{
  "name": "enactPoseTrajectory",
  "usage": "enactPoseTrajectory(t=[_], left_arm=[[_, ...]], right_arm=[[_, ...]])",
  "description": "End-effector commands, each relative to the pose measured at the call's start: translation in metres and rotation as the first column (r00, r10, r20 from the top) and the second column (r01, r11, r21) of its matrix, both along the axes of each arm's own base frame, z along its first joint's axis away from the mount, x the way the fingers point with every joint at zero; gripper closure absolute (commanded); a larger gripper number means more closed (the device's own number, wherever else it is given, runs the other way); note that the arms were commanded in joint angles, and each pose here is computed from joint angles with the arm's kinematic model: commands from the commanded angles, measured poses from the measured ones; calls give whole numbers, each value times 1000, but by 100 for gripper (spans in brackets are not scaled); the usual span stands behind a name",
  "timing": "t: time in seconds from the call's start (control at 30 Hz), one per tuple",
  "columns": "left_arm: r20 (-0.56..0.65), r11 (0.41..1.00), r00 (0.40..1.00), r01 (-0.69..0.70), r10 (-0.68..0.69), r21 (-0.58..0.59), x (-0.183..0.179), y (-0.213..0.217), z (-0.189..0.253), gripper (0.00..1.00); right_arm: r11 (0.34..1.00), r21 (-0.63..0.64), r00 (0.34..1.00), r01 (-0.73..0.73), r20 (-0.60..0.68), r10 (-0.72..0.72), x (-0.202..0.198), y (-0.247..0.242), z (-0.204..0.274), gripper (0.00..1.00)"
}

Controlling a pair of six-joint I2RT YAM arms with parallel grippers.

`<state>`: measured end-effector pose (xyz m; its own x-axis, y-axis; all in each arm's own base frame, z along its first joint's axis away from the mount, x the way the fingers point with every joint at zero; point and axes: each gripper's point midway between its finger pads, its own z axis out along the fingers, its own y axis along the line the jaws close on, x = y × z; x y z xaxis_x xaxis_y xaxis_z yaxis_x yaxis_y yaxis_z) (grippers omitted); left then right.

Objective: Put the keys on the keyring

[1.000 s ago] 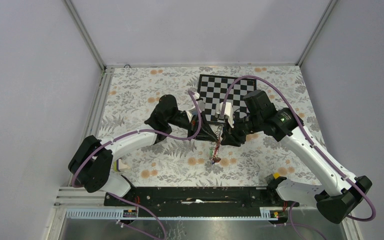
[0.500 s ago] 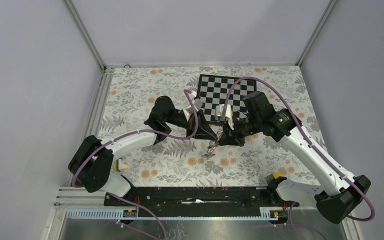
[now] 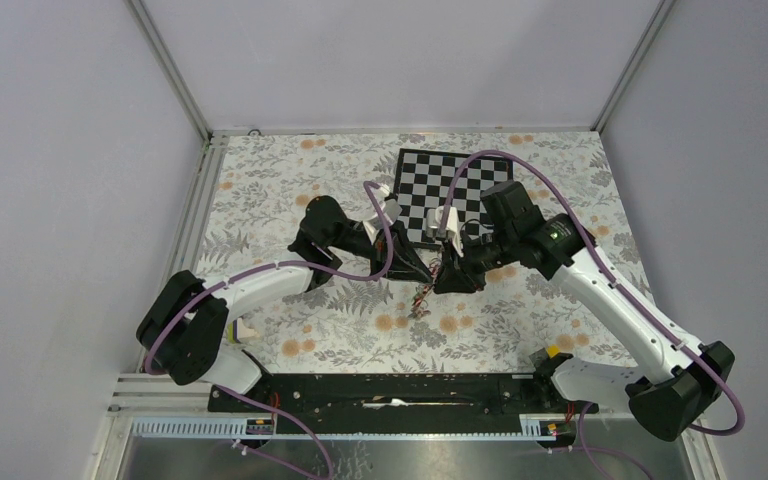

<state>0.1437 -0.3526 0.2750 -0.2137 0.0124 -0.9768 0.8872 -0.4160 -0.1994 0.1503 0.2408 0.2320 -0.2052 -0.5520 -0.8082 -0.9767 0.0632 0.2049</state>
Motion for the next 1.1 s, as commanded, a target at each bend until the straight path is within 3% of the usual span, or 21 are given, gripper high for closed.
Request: enactPoseTrajectory(t=[0.0, 0.23, 1.07], left_arm=[[93, 997, 995, 26, -19, -68, -6, 3, 16, 100], [87, 997, 996, 27, -21, -69, -6, 2, 17, 100], [51, 997, 999, -11, 15, -76, 3, -4, 18, 100]], right_arm=[[999, 34, 997, 27, 67, -29, 11, 2, 16, 66], [995, 94, 994, 38, 101, -48, 8, -9, 36, 58], [981, 194, 998, -12, 63, -1, 3, 1, 44, 61]])
